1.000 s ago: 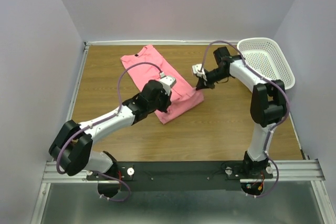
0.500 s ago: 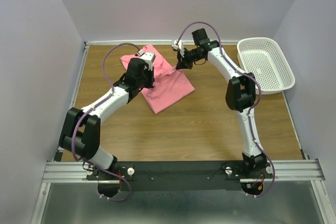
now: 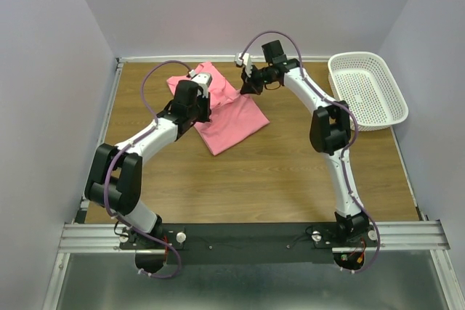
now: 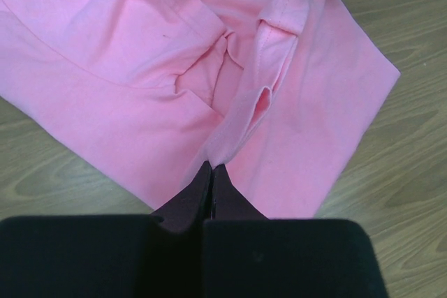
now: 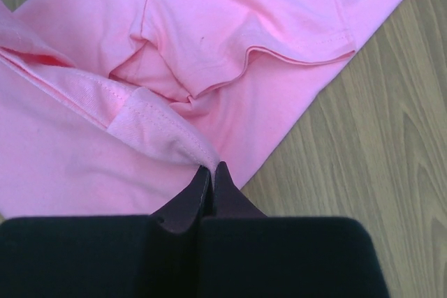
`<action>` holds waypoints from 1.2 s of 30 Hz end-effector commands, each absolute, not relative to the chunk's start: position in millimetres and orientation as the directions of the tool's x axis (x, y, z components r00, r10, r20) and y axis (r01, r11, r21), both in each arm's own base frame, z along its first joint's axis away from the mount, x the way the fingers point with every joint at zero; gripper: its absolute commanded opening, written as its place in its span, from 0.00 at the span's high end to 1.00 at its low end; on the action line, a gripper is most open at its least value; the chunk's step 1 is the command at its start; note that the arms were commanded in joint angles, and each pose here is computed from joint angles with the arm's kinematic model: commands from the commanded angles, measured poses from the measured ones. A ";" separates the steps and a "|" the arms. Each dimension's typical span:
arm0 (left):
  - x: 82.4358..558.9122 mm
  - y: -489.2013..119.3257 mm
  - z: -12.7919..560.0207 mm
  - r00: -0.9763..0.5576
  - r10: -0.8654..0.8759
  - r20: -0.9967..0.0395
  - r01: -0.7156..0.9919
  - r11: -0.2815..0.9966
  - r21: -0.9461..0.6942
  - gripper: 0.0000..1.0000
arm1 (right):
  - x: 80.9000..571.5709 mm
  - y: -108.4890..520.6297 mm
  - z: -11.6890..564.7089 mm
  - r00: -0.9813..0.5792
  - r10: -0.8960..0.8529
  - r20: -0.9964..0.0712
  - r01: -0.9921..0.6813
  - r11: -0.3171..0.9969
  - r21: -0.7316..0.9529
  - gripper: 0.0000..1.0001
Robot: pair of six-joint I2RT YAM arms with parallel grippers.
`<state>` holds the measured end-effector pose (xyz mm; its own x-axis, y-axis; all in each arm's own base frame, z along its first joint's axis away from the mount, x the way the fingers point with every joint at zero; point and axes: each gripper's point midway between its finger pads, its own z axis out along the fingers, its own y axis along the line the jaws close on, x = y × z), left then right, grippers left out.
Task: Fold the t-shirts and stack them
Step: Fold the tshirt
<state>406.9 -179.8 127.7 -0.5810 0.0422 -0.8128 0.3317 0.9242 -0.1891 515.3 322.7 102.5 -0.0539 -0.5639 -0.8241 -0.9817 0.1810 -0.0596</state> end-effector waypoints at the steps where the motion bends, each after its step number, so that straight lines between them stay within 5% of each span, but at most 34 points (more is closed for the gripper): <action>1: 408.4 -175.9 118.8 -0.595 0.020 -0.804 0.318 0.924 -0.212 1.00 | 525.3 332.1 96.4 -0.054 -0.564 -0.824 -0.975 0.208 -0.078 1.00; 19: 405.5 -163.4 112.5 -0.612 -0.010 -0.791 0.274 0.935 -0.224 1.00 | 527.4 342.0 86.8 -0.061 -0.575 -0.816 -0.971 0.223 -0.085 0.96; 22: 414.1 -152.0 111.5 -0.612 -0.039 -0.790 0.224 0.949 -0.221 0.95 | 532.9 343.5 88.9 -0.074 -0.567 -0.820 -0.964 0.252 -0.087 0.75; 23: 417.8 -147.2 112.7 -0.608 -0.052 -0.793 0.201 0.955 -0.217 0.74 | 537.8 342.5 87.6 -0.088 -0.570 -0.817 -0.955 0.281 -0.093 0.67; 24: 422.5 -140.9 114.1 -0.602 -0.066 -0.796 0.171 0.963 -0.210 0.65 | 543.3 342.8 89.5 -0.103 -0.563 -0.820 -0.944 0.314 -0.097 0.56; 26: 443.2 -116.8 124.8 -0.560 -0.100 -0.822 0.068 0.984 -0.166 0.53 | 567.3 342.9 102.7 -0.185 -0.490 -0.852 -0.876 0.474 -0.083 0.47; 28: 470.4 -87.1 151.2 -0.463 -0.115 -0.879 -0.064 0.993 -0.096 0.52 | 587.5 346.3 122.6 -0.250 -0.367 -0.896 -0.795 0.606 -0.027 0.29; 31: 487.2 -53.0 190.4 -0.356 -0.104 -0.929 -0.202 0.979 -0.032 0.51 | 598.4 347.7 148.8 -0.250 -0.292 -0.923 -0.752 0.659 -0.005 0.25; 33: 485.5 -60.3 212.2 -0.333 -0.075 -0.940 -0.143 0.989 -0.028 0.51 | 590.1 346.6 162.9 -0.227 -0.297 -0.928 -0.770 0.637 -0.015 0.25; 36: 459.6 -79.8 244.2 -0.275 -0.034 -0.961 -0.003 0.999 -0.035 0.51 | 539.0 350.8 170.9 -0.093 -0.344 -0.934 -0.931 0.364 -0.042 0.21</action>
